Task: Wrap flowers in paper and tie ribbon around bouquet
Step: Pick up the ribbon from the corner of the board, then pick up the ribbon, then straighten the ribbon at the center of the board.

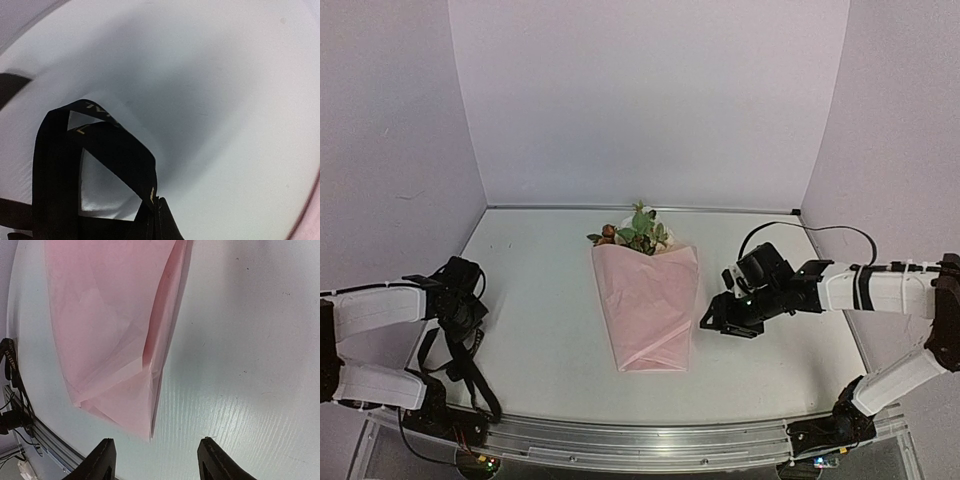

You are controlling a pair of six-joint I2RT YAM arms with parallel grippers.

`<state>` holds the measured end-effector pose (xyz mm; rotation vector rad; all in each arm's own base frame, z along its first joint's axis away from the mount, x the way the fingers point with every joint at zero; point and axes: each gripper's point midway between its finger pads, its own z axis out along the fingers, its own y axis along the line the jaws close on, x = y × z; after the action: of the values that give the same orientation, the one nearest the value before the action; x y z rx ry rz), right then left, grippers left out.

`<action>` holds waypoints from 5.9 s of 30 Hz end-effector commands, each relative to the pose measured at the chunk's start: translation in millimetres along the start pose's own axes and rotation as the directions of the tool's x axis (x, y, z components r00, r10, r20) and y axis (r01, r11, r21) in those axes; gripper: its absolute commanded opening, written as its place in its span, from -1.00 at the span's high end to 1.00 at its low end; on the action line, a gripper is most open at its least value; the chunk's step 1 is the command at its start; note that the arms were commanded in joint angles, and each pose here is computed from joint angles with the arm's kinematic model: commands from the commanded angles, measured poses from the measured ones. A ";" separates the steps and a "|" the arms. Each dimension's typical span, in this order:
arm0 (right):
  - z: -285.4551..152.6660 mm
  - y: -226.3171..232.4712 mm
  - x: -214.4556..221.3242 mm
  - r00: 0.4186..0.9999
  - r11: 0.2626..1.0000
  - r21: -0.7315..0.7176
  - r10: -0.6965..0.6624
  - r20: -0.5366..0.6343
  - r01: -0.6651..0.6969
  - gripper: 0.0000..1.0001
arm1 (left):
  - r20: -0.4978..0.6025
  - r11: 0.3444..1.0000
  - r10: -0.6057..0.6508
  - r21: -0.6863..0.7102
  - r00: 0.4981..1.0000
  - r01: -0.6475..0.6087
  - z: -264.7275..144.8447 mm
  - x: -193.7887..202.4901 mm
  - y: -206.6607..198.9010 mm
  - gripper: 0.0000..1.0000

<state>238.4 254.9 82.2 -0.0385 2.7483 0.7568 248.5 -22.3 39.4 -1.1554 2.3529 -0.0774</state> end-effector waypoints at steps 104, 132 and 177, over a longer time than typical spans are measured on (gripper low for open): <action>-50.9 223.9 -96.0 0.768 0.722 -0.353 -0.382 0.514 0.595 0.35 | -0.004 -0.012 0.793 1.000 0.609 0.023 -305.0 146.1 -314.6 1.00; -136.9 49.7 -95.9 0.708 0.822 0.387 -0.561 0.430 0.417 1.00 | 0.184 0.600 0.434 0.671 0.882 -0.435 -209.4 -12.2 -214.3 1.00; -132.5 -176.9 30.0 0.979 0.712 0.672 0.156 0.129 -0.202 -0.69 | 0.171 0.896 0.364 0.206 0.916 -0.394 -118.0 -31.0 -99.9 1.00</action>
<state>211.1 47.4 109.1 0.1276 2.7925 -0.2636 276.9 -85.4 167.1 -0.5402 2.3894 -0.1198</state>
